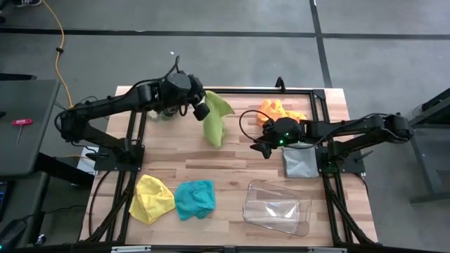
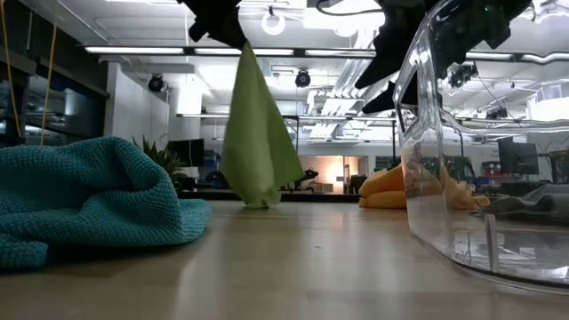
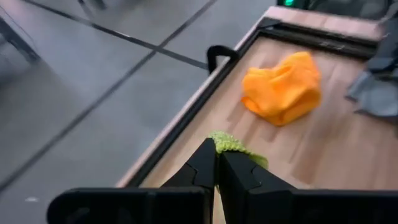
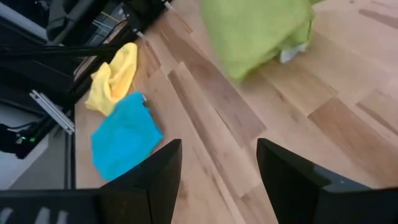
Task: Fold microfiber towels
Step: Fold the green cloth
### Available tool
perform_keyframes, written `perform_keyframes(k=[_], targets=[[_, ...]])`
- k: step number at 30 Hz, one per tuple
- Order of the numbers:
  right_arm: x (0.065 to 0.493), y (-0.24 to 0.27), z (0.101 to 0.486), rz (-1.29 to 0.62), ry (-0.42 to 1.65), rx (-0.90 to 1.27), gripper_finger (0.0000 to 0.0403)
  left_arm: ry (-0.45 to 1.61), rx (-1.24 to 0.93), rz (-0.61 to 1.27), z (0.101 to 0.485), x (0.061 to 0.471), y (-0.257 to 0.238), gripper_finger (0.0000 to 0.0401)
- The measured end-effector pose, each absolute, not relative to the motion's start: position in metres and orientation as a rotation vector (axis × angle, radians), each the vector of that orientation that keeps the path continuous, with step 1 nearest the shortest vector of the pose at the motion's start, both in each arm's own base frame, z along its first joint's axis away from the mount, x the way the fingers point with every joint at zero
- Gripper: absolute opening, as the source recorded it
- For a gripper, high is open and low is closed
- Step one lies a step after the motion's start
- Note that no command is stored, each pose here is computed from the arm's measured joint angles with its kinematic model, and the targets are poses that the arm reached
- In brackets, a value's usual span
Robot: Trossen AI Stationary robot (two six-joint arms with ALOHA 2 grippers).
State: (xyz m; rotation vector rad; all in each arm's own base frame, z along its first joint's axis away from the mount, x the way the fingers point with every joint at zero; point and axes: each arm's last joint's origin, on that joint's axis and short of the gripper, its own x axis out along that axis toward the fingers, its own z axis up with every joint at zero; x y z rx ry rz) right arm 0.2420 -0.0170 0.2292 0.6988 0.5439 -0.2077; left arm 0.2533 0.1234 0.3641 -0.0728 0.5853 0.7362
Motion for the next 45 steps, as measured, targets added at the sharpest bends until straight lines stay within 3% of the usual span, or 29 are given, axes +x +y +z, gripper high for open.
perform_keyframes(k=[17, 23, 29, 36, 45], targets=[[0.296, -0.010, 0.169, -0.128, 0.569, 0.444, 0.0199, 0.745, -0.067, 0.599, 0.320, 0.262, 0.089, 0.0000], [0.323, -0.016, 0.152, -0.125, 0.584, 0.378, 0.0199, 0.767, -0.133, 0.717, 0.298, 0.260, 0.084, 0.0000], [0.356, -0.028, 0.154, -0.134, 0.559, 0.333, 0.0199, 0.683, -0.098, 0.887, 0.305, 0.256, 0.090, 0.0000], [0.386, -0.058, 0.144, -0.262, 0.545, 0.315, 0.0199, 0.650, -0.173, 0.937, 0.308, 0.250, 0.094, 0.0000], [0.385, -0.091, 0.137, -0.310, 0.581, 0.160, 0.0199, 0.629, -0.214, 0.944, 0.308, 0.250, 0.093, 0.0000]])
